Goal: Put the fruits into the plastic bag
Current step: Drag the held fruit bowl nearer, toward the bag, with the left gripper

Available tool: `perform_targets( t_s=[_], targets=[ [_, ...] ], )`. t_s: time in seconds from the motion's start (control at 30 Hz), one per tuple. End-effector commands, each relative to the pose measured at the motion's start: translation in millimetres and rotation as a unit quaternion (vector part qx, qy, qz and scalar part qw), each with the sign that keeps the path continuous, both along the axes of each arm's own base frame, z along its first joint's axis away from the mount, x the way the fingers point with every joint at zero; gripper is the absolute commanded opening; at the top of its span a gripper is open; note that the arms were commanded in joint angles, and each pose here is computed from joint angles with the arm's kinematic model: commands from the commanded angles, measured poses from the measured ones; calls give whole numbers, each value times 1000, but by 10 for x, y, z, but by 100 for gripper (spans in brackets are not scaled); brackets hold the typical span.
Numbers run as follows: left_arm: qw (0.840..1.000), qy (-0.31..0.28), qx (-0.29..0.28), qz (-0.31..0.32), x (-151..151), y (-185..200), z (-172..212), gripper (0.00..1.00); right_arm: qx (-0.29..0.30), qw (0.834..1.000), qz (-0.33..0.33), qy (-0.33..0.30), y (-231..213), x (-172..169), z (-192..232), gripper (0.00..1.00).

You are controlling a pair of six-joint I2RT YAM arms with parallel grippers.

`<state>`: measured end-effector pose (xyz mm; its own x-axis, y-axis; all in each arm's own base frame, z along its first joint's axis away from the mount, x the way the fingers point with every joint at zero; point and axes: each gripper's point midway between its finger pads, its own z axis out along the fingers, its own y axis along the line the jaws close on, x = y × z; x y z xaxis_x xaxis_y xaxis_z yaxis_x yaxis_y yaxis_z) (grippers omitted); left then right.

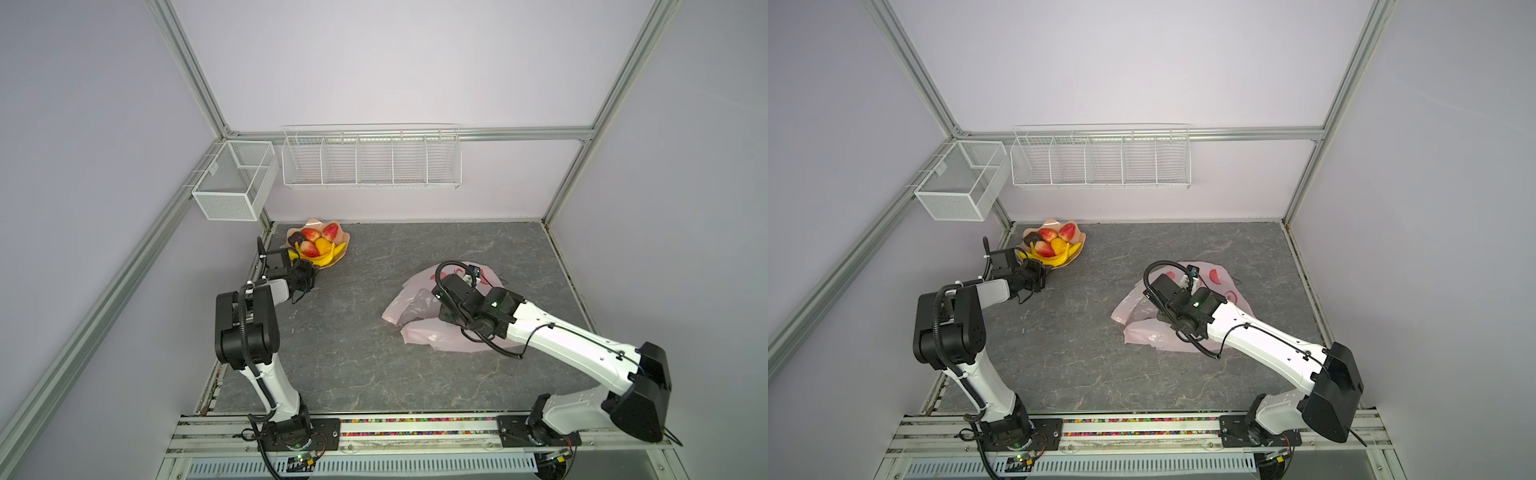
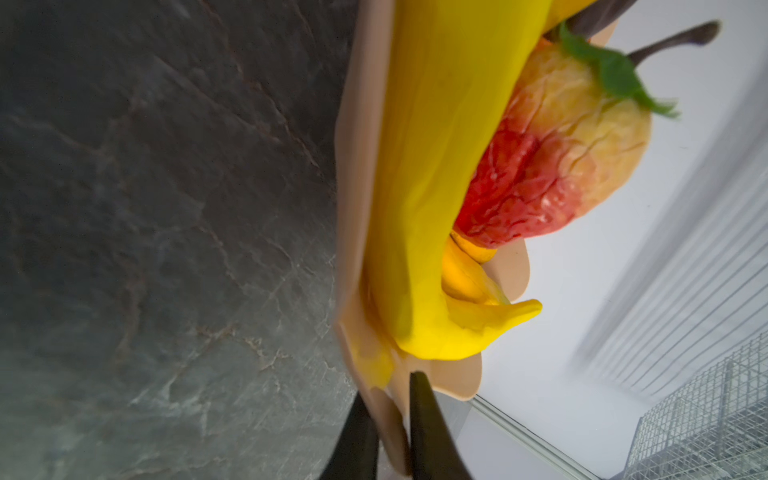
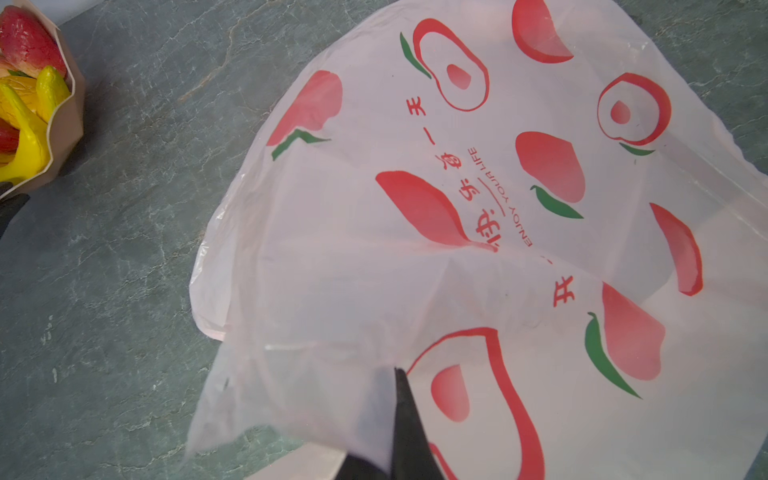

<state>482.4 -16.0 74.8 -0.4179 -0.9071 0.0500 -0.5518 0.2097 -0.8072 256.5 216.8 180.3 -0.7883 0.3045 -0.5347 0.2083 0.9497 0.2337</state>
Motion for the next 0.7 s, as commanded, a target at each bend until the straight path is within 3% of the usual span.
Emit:
perform_targets(
  t_s=[0.0,0.2,0.67],
  targets=[
    [1000,13,0,-6,17,-39,8,11,1,1000,-6,-4,-66,-9,12,6],
    [1000,23,10,-13,6,-56,93,2,1,1000,-9,-7,-94,-15,24,6],
    [1000,20,-6,-11,-147,-123,141,0,3,1000,-6,-13,-115,-7,58,6]
  ],
)
